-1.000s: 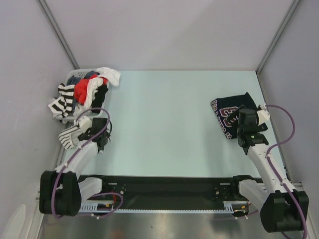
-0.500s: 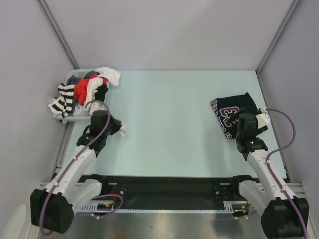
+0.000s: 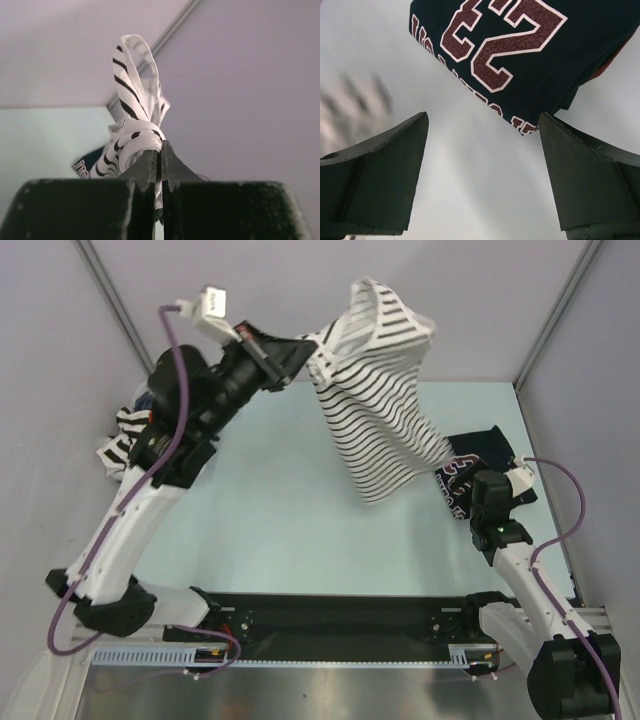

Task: Fold and stack the tank tops

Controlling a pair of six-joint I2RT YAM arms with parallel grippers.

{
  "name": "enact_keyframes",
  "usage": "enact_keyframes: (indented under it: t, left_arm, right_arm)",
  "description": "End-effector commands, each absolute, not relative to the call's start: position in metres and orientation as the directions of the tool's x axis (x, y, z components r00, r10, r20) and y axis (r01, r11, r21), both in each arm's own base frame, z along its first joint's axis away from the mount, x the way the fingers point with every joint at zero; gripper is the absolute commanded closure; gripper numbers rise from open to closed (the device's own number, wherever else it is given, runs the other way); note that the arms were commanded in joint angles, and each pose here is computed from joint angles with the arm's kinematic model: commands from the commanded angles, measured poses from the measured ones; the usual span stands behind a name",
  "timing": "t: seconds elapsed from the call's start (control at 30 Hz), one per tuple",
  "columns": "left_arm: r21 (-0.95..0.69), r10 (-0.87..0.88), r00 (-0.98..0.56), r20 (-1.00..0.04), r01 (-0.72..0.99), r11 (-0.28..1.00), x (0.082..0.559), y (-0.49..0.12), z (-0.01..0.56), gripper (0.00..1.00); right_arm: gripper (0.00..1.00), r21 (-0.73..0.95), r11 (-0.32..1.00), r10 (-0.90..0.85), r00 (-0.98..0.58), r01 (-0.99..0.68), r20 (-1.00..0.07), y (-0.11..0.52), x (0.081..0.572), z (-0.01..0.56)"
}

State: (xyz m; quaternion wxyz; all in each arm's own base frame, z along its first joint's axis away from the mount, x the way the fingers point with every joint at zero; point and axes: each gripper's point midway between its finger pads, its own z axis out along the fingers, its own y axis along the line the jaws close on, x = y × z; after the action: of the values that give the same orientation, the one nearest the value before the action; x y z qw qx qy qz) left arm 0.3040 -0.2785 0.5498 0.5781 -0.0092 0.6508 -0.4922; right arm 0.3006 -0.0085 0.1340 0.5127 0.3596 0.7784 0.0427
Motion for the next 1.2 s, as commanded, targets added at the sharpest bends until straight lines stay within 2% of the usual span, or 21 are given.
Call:
enact_keyframes:
  t: [0.0,0.07,0.1,0.13,0.2,0.23,0.27,0.3,0.33,0.47,0.57,0.73,0.8,0.83,0.87,0.93,1.17]
  left_arm:
    - [-0.671,-0.648,-0.246,-0.721,0.48,0.565,0.299,-0.234,0.545,0.99]
    - [-0.694,-0.672,-0.232,-0.704,0.426,0.58,0.301,-0.221,0.499,0.74]
    - [-0.723,-0.692,-0.244,-0.679,0.384,0.574,0.302,-0.217,0.478,0.43]
    - [-0.736,-0.676,-0.291,-0.677,0.288,0.613,0.31,-0.216,0.421,0.26]
    - [-0.756,-0.716,-0.256,-0.65,0.124,0.642,0.311,-0.183,0.382,0.01]
    - [-0.777,-0.746,-0.251,-0.617,0.045,0.628,0.31,-0.172,0.362,0.0]
    - [-0.754,-0.74,-0.252,-0.623,-0.056,0.654,0.31,-0.158,0.319,0.0]
    - [-0.781,-0.772,-0.226,-0.594,-0.069,0.621,0.302,-0.149,0.316,0.0]
    - [-0.77,-0.768,-0.235,-0.596,-0.101,0.629,0.299,-0.145,0.289,0.0]
    - [-0.731,-0.737,-0.24,-0.631,-0.132,0.669,0.297,-0.138,0.27,0.0]
    - [-0.659,-0.66,-0.286,-0.695,-0.115,0.743,0.306,-0.146,0.266,0.0]
    - [-0.51,-0.447,-0.405,-0.798,0.059,0.858,0.33,-0.186,0.273,0.0]
    - [-0.418,-0.326,-0.482,-0.813,0.094,0.904,0.345,-0.202,0.248,0.0]
    - [-0.408,-0.297,-0.506,-0.81,0.122,0.905,0.348,-0.211,0.251,0.0]
    - [-0.371,-0.243,-0.561,-0.791,0.123,0.921,0.358,-0.22,0.225,0.0]
    - [-0.333,-0.176,-0.608,-0.774,0.155,0.93,0.366,-0.232,0.213,0.0]
    - [-0.273,-0.071,-0.734,-0.675,0.159,0.949,0.391,-0.259,0.133,0.0]
  right_arm:
    - [0.05,0.45,0.772,0.578,-0.201,0.449,-0.791,-0.001,0.309,0.146]
    - [0.05,0.452,0.782,0.573,-0.208,0.43,-0.793,0.002,0.311,0.146]
    - [0.05,0.457,0.789,0.572,-0.221,0.41,-0.79,0.007,0.311,0.146]
    - [0.05,0.461,0.796,0.569,-0.223,0.392,-0.792,0.01,0.313,0.147]
    - [0.05,0.464,0.809,0.563,-0.245,0.361,-0.79,0.016,0.314,0.146]
    - [0.06,0.468,0.812,0.561,-0.246,0.348,-0.791,0.018,0.315,0.147]
    - [0.06,0.464,0.821,0.553,-0.258,0.334,-0.792,0.021,0.315,0.146]
    - [0.07,0.472,0.828,0.549,-0.267,0.303,-0.792,0.026,0.317,0.147]
    - [0.07,0.472,0.832,0.546,-0.277,0.293,-0.79,0.029,0.317,0.145]
    - [0.08,0.46,0.84,0.534,-0.298,0.287,-0.791,0.03,0.317,0.141]
    - [0.08,0.451,0.841,0.532,-0.304,0.299,-0.79,0.029,0.319,0.139]
    - [0.09,0.429,0.842,0.525,-0.311,0.328,-0.792,0.024,0.318,0.136]
    - [0.12,0.414,0.842,0.523,-0.335,0.345,-0.784,0.024,0.316,0.132]
    - [0.13,0.411,0.838,0.527,-0.34,0.359,-0.778,0.023,0.317,0.13]
    - [0.15,0.406,0.837,0.528,-0.346,0.368,-0.775,0.022,0.317,0.128]
    - [0.19,0.395,0.837,0.528,-0.372,0.377,-0.764,0.023,0.317,0.121]
    - [0.18,0.443,0.883,0.452,-0.534,0.154,-0.715,0.076,0.325,0.115]
